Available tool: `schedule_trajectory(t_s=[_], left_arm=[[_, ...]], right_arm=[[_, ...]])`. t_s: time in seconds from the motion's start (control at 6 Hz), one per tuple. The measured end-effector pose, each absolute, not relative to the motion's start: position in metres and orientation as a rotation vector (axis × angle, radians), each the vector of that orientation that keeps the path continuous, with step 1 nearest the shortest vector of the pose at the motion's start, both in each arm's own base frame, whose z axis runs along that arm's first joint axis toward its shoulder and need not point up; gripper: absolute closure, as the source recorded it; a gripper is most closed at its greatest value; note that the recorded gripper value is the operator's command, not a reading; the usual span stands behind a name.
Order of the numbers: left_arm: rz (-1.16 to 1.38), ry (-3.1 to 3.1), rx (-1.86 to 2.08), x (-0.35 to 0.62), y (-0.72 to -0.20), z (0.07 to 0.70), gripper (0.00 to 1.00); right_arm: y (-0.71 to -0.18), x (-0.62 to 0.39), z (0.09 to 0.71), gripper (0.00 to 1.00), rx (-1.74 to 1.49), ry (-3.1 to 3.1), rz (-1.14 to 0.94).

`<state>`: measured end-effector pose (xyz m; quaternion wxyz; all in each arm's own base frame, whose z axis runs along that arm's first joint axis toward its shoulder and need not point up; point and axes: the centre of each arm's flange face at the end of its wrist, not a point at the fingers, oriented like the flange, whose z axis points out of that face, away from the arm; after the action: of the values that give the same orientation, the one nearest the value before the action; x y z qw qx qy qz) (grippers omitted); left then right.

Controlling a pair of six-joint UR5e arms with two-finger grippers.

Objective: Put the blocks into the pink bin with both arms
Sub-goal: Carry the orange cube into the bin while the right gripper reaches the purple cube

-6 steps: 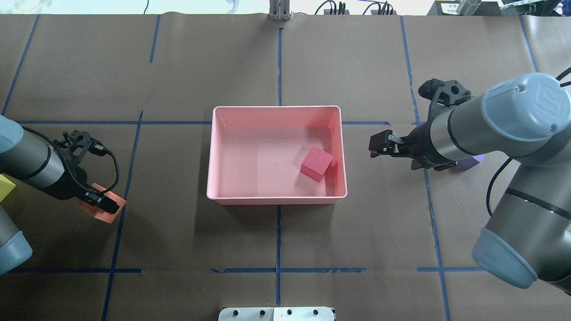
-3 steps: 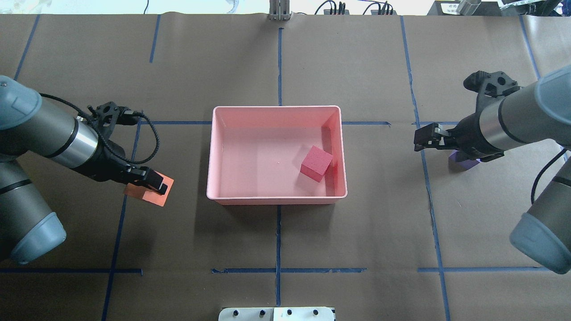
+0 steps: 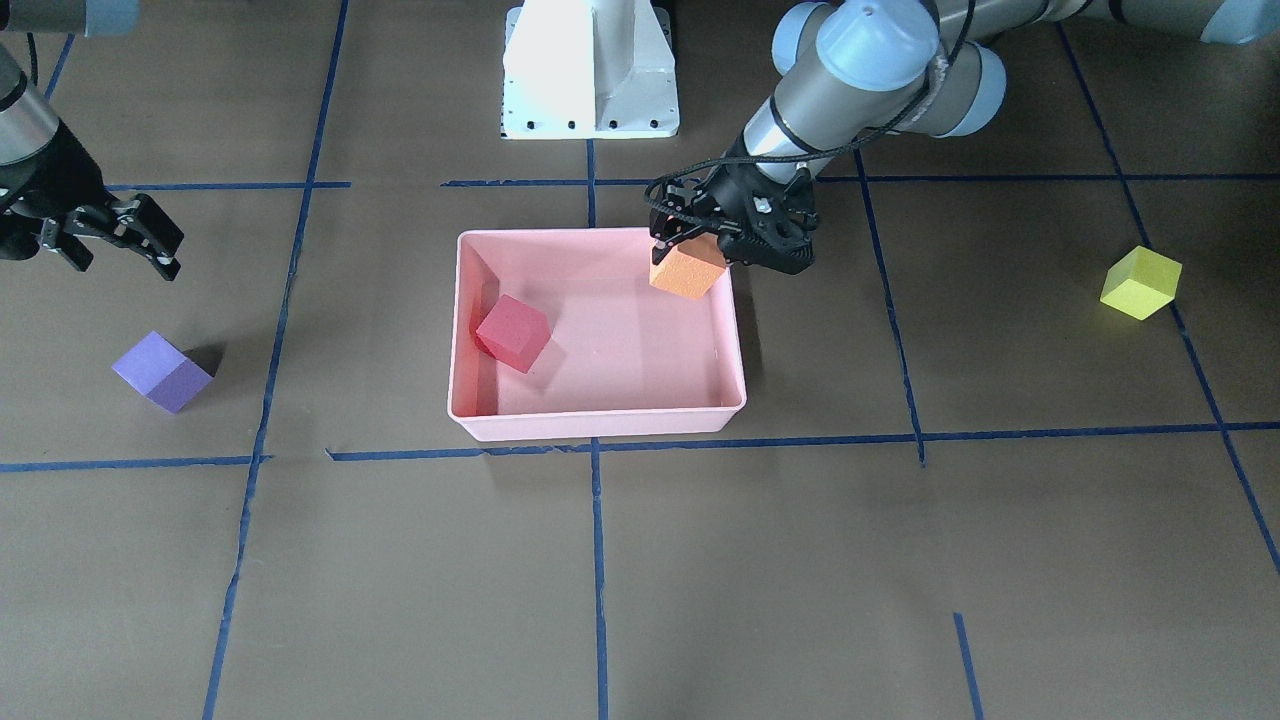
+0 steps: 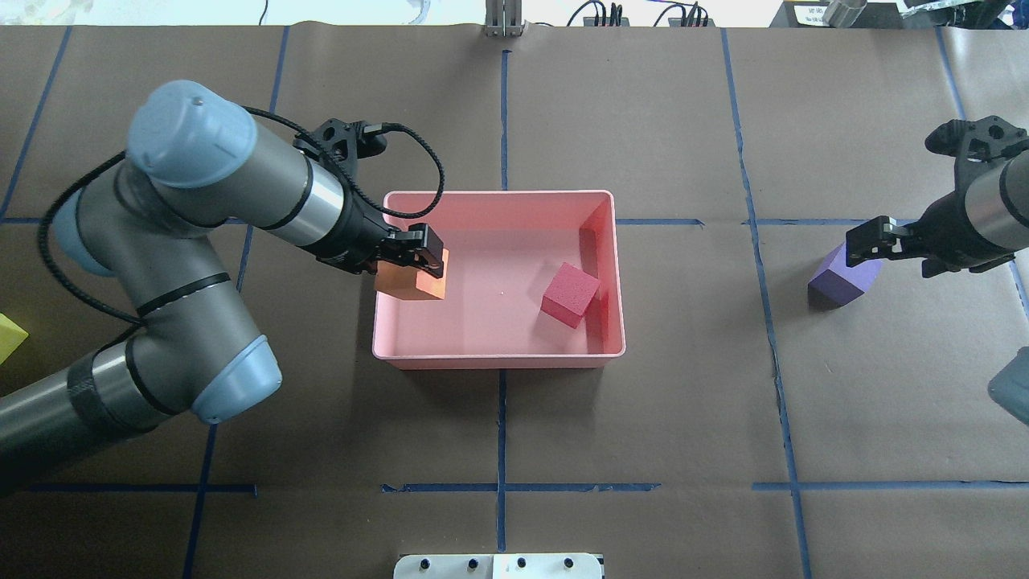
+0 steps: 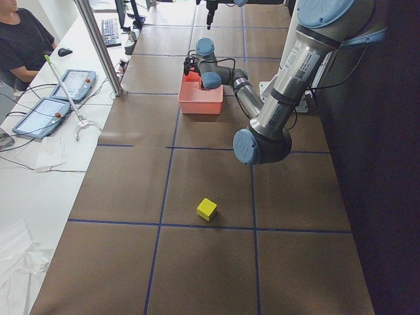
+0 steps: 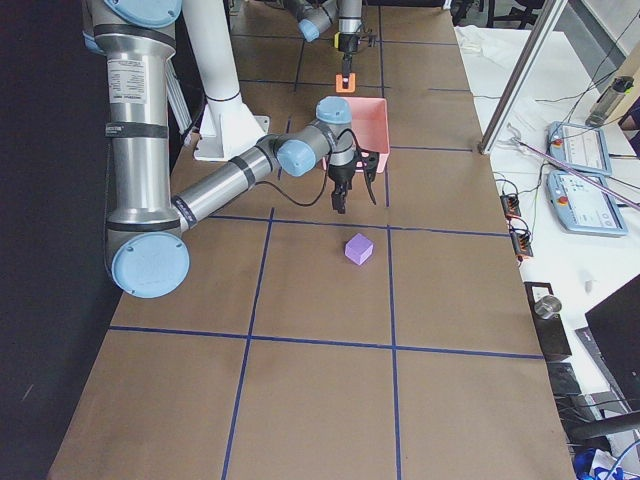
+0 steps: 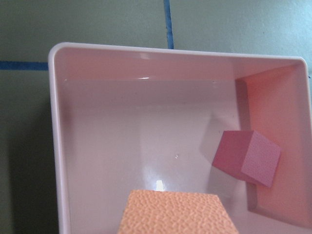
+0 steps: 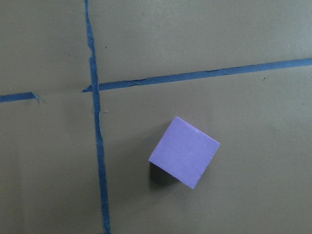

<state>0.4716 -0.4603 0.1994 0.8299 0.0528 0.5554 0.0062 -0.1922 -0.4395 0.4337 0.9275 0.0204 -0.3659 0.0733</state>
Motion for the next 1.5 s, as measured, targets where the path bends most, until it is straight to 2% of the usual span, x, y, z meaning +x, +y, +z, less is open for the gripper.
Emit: schedule_trajectory(t_s=[0.17,0.33,0.83,1.17,1.5], left_arm=[[0.000,1.136,0.129,0.507,-0.463,0.202,0.19],[-0.009,1.104,0.150,0.526,-0.461,0.209,0.00],[-0.072,1.061,0.252,0.532,-0.464,0.210,0.00],[-0.072,1.075,0.265,0.527,-0.459,0.202,0.00],[-0.068,1.095,0.275,0.514,-0.451,0.198,0.00]], right_arm=[[-0.448,-0.181,0.456,0.00,0.023,-0.741,0.121],[-0.455,-0.175,0.471,0.00,0.007,-0.731,0.126],[-0.500,-0.198,0.474,0.00,-0.053,-0.735,0.252],[-0.506,-0.212,0.479,0.01,-0.138,-0.730,0.392],[-0.501,-0.230,0.489,0.02,-0.195,-0.712,0.438]])
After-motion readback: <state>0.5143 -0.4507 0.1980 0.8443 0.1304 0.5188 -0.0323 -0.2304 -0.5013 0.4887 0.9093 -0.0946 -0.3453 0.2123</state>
